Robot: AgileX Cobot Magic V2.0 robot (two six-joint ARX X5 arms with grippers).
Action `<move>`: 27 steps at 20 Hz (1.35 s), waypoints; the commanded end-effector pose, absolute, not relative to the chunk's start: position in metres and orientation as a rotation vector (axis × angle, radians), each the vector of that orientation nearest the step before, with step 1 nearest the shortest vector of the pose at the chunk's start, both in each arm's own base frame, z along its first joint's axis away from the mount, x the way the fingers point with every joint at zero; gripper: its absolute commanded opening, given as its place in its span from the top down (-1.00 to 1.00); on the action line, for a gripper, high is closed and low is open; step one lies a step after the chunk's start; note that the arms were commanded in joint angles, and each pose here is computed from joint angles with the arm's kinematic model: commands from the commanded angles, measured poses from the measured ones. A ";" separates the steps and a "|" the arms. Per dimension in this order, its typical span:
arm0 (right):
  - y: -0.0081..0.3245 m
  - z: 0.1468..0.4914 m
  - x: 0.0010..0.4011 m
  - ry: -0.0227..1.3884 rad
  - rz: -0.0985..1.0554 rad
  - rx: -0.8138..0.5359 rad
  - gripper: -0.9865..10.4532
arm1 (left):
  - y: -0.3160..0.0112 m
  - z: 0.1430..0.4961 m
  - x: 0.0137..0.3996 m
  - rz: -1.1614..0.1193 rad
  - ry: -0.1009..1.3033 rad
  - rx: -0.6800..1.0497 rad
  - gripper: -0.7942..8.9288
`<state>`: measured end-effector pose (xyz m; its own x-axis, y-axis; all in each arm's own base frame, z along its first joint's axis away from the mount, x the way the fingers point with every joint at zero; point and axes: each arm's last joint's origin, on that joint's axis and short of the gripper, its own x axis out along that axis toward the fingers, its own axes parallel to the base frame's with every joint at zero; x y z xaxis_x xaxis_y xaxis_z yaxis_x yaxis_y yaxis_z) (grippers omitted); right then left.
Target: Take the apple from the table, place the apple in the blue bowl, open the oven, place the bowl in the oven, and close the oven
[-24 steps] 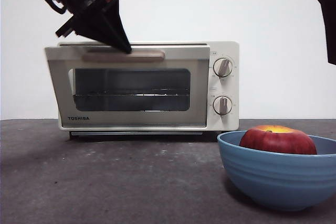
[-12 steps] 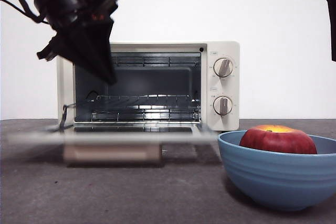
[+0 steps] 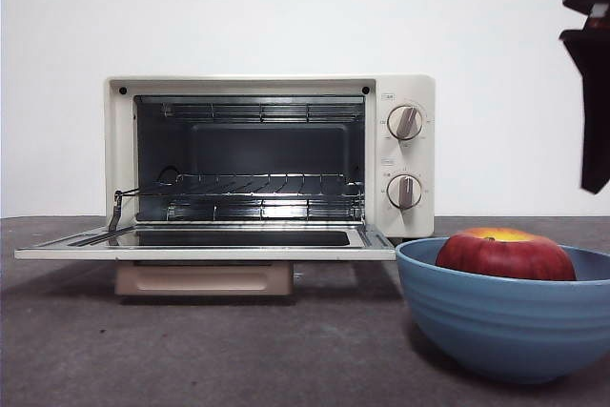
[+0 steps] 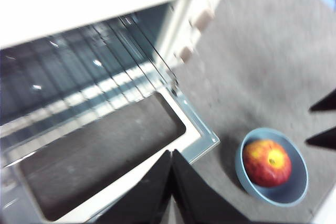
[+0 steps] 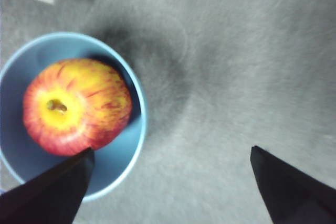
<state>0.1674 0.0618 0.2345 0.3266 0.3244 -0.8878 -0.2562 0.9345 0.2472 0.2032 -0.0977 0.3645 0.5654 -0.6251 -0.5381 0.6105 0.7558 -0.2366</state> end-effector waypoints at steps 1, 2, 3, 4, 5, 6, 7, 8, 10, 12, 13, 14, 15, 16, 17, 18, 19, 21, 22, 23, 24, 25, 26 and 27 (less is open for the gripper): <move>0.064 0.231 0.171 1.166 0.386 0.088 0.03 | -0.085 0.351 0.192 -0.677 0.640 -0.079 0.82; 0.064 0.230 0.171 1.166 0.385 0.088 0.04 | -0.079 0.341 0.185 -0.657 0.646 -0.094 0.82; 0.065 0.228 0.172 1.166 0.386 0.089 0.06 | -0.073 0.329 0.177 -0.638 0.658 -0.108 0.82; 0.065 0.227 0.173 1.167 0.384 0.089 0.08 | -0.069 0.320 0.170 -0.623 0.668 -0.119 0.82; 0.066 0.225 0.175 1.175 0.380 0.091 0.10 | -0.065 0.312 0.163 -0.614 0.674 -0.128 0.82; 0.066 0.222 0.177 1.185 0.378 0.090 0.12 | -0.062 0.306 0.156 -0.611 0.674 -0.131 0.82; 0.067 0.220 0.180 1.195 0.377 0.090 0.13 | -0.060 0.302 0.149 -0.610 0.666 -0.138 0.82; 0.068 0.216 0.183 1.206 0.375 0.089 0.14 | -0.058 0.300 0.142 -0.608 0.657 -0.149 0.82; 0.070 0.211 0.188 1.226 0.377 0.088 0.16 | -0.054 0.302 0.132 -0.611 0.634 -0.151 0.82; 0.075 0.205 0.192 1.245 0.385 0.077 0.19 | -0.052 0.305 0.124 -0.615 0.608 -0.151 0.82; 0.077 0.203 0.193 1.253 0.391 0.071 0.22 | -0.050 0.306 0.120 -0.615 0.605 -0.151 0.82; 0.080 0.200 0.194 1.259 0.396 0.067 0.25 | -0.049 0.306 0.117 -0.615 0.605 -0.151 0.82; 0.082 0.198 0.196 1.261 0.400 0.065 0.28 | -0.049 0.306 0.115 -0.615 0.605 -0.151 0.82; 0.084 0.196 0.197 1.265 0.404 0.062 0.32 | -0.048 0.307 0.114 -0.615 0.604 -0.151 0.82; 0.087 0.193 0.199 1.272 0.410 0.057 0.36 | -0.048 0.307 0.114 -0.615 0.601 -0.151 0.82; 0.089 0.191 0.199 1.280 0.410 0.053 0.39 | -0.048 0.307 0.114 -0.615 0.601 -0.151 0.82; 0.091 0.189 0.199 1.290 0.410 0.048 0.42 | -0.048 0.307 0.114 -0.615 0.602 -0.151 0.82; 0.094 0.186 0.199 1.303 0.417 0.036 0.50 | -0.048 0.307 0.114 -0.615 0.602 -0.152 0.82; 0.096 0.186 0.199 1.305 0.420 0.034 0.55 | -0.048 0.307 0.114 -0.615 0.602 -0.152 0.82; 0.097 0.185 0.199 1.307 0.425 0.030 0.61 | -0.048 0.307 0.114 -0.615 0.602 -0.152 0.82; 0.098 0.185 0.199 1.307 0.424 0.029 0.67 | -0.048 0.307 0.114 -0.615 0.601 -0.151 0.82; 0.099 0.185 0.198 1.307 0.426 0.028 0.73 | -0.048 0.307 0.114 -0.615 0.601 -0.151 0.82; 0.099 0.185 0.198 1.308 0.428 0.027 0.78 | -0.048 0.307 0.114 -0.615 0.601 -0.151 0.82; 0.100 0.185 0.198 1.310 0.427 0.031 0.82 | -0.048 0.307 0.114 -0.615 0.601 -0.151 0.82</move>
<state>0.1965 0.0973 0.1866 0.1990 0.3218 -0.9257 -0.2972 0.9199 0.2559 0.1129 -0.0478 0.3051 0.6513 -0.5798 -0.4895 0.4950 0.8136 -0.3050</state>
